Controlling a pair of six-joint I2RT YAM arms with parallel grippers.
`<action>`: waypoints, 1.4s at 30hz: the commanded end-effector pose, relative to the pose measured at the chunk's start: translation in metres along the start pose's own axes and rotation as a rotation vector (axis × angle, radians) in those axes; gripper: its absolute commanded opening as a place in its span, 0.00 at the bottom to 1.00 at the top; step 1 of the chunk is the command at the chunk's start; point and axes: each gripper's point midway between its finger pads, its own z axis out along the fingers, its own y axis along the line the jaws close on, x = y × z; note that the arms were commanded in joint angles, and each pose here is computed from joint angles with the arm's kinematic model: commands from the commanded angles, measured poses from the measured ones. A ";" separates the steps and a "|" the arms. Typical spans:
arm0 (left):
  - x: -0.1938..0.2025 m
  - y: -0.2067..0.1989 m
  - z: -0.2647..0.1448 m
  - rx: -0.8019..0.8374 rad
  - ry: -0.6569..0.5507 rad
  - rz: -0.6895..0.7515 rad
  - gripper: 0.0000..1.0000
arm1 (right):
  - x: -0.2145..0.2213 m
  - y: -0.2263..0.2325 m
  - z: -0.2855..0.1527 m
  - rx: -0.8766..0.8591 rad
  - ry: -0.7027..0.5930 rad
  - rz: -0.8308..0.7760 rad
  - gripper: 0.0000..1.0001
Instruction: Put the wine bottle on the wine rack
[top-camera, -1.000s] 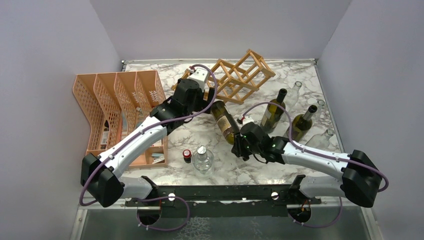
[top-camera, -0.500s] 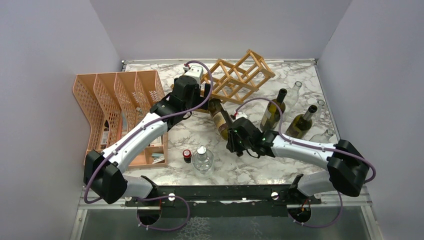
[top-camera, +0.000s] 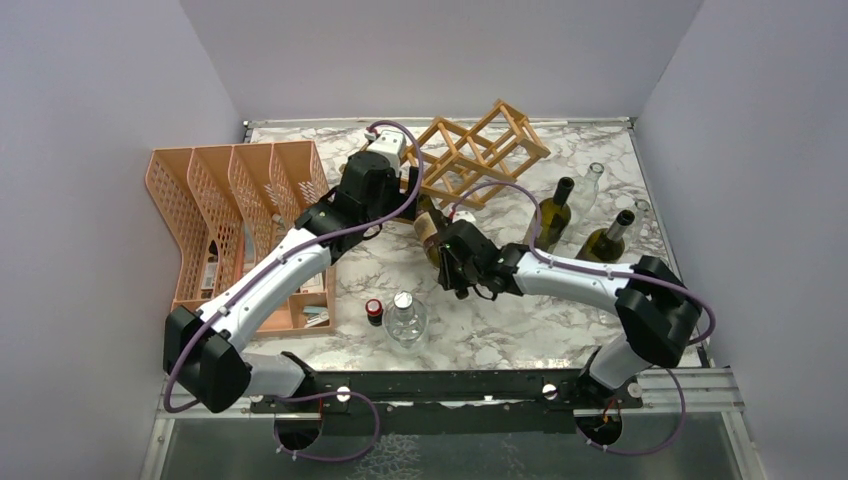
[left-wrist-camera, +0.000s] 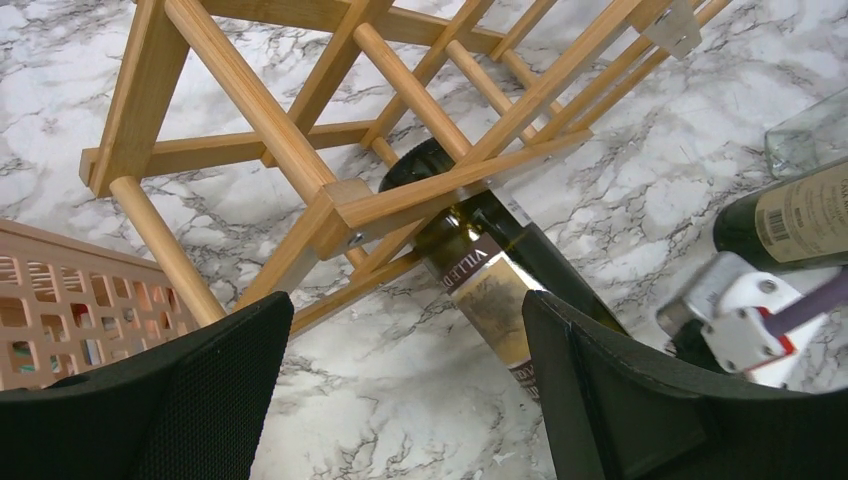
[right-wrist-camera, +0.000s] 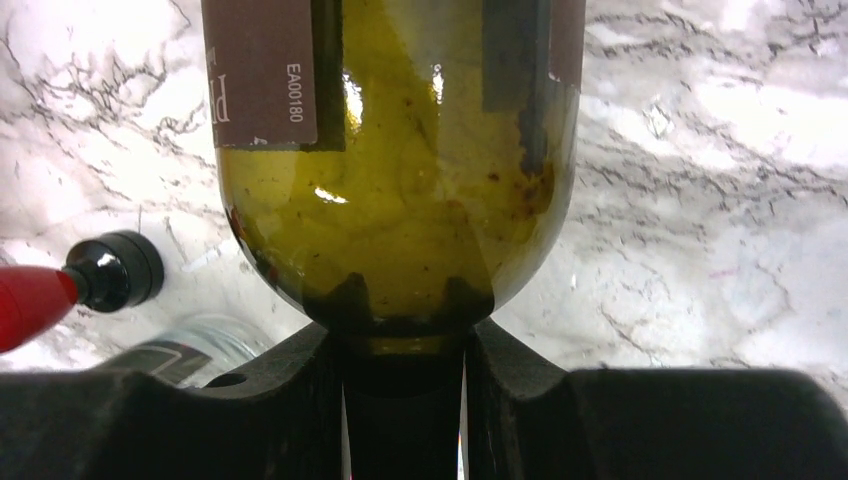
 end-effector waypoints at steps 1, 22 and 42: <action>-0.029 0.001 -0.021 0.011 -0.083 -0.012 0.90 | -0.062 0.023 0.003 -0.039 -0.174 0.014 0.01; -0.044 0.001 -0.054 0.048 -0.146 -0.040 0.90 | -0.104 0.027 0.033 -0.026 -0.233 0.018 0.13; -0.046 -0.001 -0.064 0.071 -0.160 -0.053 0.90 | -0.122 0.022 0.055 0.046 -0.224 0.015 0.36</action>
